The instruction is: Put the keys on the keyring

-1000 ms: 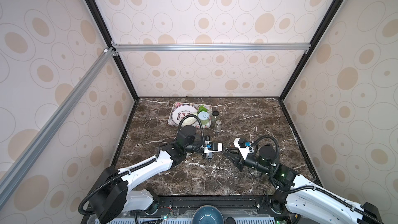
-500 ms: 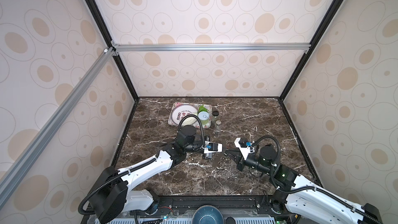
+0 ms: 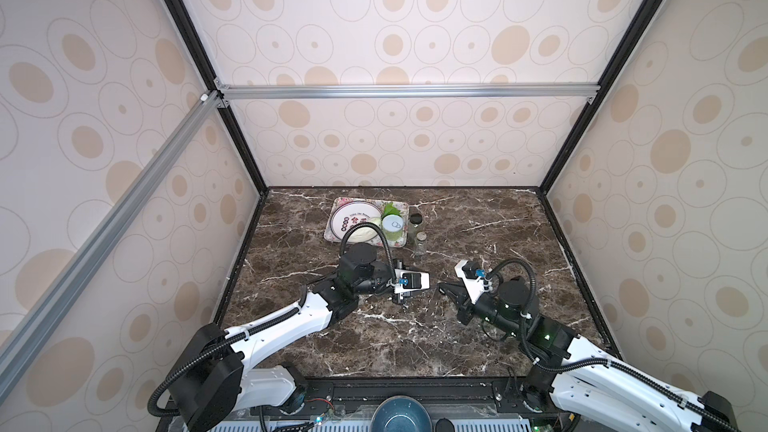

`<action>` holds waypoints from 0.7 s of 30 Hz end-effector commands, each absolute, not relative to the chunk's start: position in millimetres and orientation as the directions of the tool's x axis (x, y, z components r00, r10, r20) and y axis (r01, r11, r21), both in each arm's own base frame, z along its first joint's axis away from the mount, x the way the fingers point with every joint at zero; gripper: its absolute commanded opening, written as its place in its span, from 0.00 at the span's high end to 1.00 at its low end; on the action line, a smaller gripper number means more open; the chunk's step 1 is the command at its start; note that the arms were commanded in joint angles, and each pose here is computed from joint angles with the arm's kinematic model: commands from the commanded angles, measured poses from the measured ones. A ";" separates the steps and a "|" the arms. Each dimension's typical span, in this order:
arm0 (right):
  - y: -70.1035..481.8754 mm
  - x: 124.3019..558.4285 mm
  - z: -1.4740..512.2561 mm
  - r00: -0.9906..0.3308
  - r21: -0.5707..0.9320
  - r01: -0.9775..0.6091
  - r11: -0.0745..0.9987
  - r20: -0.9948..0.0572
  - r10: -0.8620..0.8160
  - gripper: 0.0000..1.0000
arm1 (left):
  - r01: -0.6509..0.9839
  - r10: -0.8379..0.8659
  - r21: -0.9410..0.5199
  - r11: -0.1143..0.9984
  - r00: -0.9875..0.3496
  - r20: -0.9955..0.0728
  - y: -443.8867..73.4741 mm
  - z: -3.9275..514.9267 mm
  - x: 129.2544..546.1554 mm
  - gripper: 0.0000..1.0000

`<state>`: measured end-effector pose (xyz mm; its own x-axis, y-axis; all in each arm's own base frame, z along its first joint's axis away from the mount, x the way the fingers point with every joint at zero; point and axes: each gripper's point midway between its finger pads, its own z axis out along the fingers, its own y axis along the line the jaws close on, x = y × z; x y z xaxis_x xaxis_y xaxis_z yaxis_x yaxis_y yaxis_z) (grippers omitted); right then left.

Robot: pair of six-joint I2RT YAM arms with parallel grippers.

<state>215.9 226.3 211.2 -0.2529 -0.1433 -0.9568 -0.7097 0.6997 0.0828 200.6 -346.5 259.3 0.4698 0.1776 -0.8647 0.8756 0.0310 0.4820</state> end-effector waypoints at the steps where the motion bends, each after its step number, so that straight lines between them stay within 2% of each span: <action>1: 217.2 228.9 228.1 -0.244 0.066 -0.644 0.762 -0.962 -0.123 1.00 | 0.850 0.173 0.518 0.092 0.499 -0.849 -345.3 272.8 205.9 0.69; 11: 217.5 234.4 218.6 -0.281 0.039 -0.629 0.776 -0.943 -0.181 1.00 | 0.853 0.274 0.511 0.107 0.468 -0.840 -347.4 257.1 222.5 0.68; 21: 214.7 234.5 215.3 -0.274 0.024 -0.623 0.782 -0.943 -0.190 1.00 | 0.843 0.300 0.529 0.097 0.483 -0.823 -341.8 251.0 219.5 0.69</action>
